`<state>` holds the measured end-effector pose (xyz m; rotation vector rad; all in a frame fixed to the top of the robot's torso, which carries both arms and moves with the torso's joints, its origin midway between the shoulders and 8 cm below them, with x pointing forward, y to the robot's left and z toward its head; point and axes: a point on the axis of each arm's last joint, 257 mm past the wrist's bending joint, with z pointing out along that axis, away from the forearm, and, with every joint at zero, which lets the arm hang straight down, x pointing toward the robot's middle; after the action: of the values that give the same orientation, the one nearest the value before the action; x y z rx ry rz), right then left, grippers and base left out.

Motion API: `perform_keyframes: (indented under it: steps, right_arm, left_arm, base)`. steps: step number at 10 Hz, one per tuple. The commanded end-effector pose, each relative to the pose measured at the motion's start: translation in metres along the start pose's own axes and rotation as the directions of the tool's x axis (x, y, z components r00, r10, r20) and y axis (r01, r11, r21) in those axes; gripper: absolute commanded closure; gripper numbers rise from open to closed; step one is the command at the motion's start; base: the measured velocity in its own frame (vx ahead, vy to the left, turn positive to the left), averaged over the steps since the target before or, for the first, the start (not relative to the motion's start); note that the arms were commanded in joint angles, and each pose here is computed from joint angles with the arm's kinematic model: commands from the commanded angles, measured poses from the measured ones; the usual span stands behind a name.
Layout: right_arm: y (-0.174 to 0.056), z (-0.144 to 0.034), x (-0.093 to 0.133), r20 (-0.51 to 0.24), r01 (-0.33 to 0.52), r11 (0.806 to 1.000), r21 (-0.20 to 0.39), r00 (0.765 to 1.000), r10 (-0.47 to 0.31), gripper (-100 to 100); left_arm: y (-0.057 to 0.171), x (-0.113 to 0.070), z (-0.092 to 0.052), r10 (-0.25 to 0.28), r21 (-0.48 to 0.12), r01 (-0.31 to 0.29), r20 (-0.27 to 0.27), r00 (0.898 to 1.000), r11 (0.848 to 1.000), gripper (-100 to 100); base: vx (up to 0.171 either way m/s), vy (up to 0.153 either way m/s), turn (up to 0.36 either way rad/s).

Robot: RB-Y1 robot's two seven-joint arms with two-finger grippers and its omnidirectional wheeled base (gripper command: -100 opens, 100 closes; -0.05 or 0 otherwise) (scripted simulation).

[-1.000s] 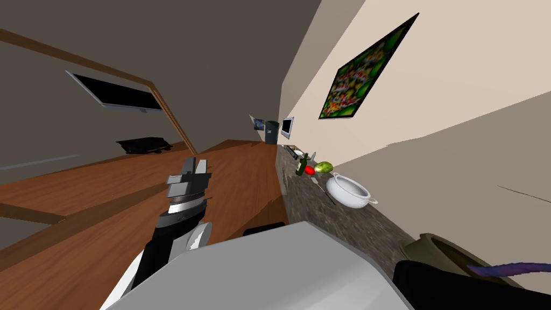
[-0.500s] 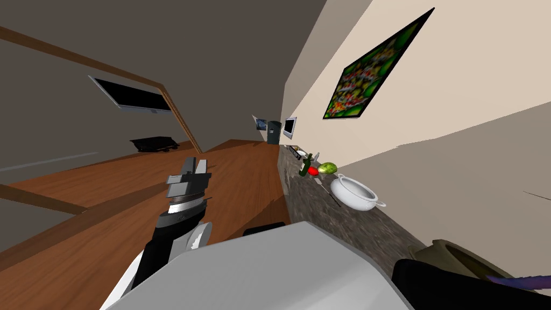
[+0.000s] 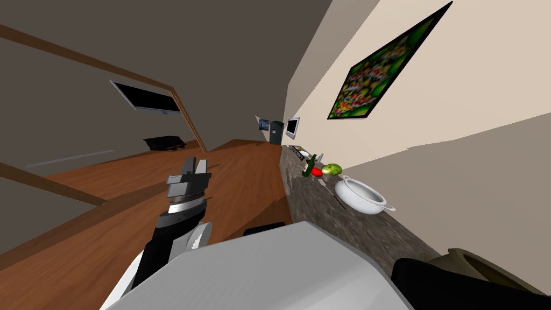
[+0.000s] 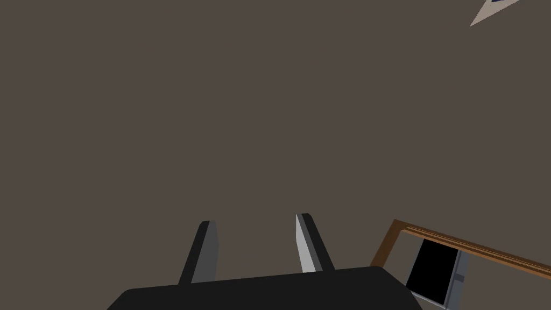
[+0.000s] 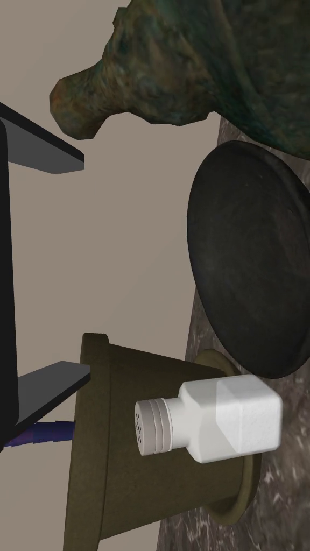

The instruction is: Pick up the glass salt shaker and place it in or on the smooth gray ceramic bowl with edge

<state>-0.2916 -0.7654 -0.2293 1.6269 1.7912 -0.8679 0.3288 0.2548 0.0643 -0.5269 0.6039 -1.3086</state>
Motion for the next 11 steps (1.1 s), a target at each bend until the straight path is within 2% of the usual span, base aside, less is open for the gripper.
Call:
perform_keyframes:
  steps: [1,2,3,5,6,9,10,11]
  right_arm:
    - [-0.011,0.0,-0.002,0.005,0.001,1.0,0.019,1.0,-0.001,-100]
    - [0.004,0.008,0.004,-0.024,-0.02,1.0,-0.019,1.0,0.019,-100]
    - [-0.002,0.007,0.001,-0.02,-0.019,1.0,-0.015,1.0,0.019,-100]
    - [-0.029,0.003,-0.008,-0.002,-0.017,0.999,0.036,1.0,0.017,-100]
    - [-0.019,0.01,-0.007,-0.024,-0.035,0.999,0.007,0.999,0.035,-100]
    - [-0.058,0.002,-0.022,0.006,-0.031,0.996,0.078,1.0,0.031,-100]
    - [-0.039,0.01,-0.02,-0.018,-0.047,0.998,0.032,0.999,0.048,-100]
    - [-0.046,0.008,-0.024,-0.013,-0.046,0.998,0.04,0.999,0.046,-100]
  left_arm:
    - [0.0,0.0,0.0,0.0,0.0,0.0,0.0,1.0,1.0,0]
    - [0.0,0.0,0.0,0.0,0.0,0.0,0.0,1.0,1.0,0]
    - [0.0,0.0,0.0,0.0,0.0,0.0,0.0,1.0,1.0,0]
    - [0.0,0.0,0.0,0.0,0.0,0.0,0.0,1.0,1.0,0]
    - [0.0,0.0,0.0,0.0,0.0,0.0,0.0,1.0,1.0,0]
    - [0.0,0.0,0.0,0.0,0.0,0.0,0.0,1.0,1.0,0]
    - [0.0,0.0,0.0,0.0,0.0,0.0,0.0,1.0,1.0,0]
    - [0.0,0.0,0.0,0.0,0.0,0.0,0.0,1.0,1.0,0]
  base:
    - [0.0,0.0,0.0]
    - [-0.003,0.07,0.228]
    - [-0.006,0.086,0.135]
    - [-0.005,0.026,-0.029]
    - [0.005,0.075,0.224]
    - [-0.008,0.042,0.032]
    - [-0.01,0.076,0.219]
    - [-0.003,0.087,0.141]
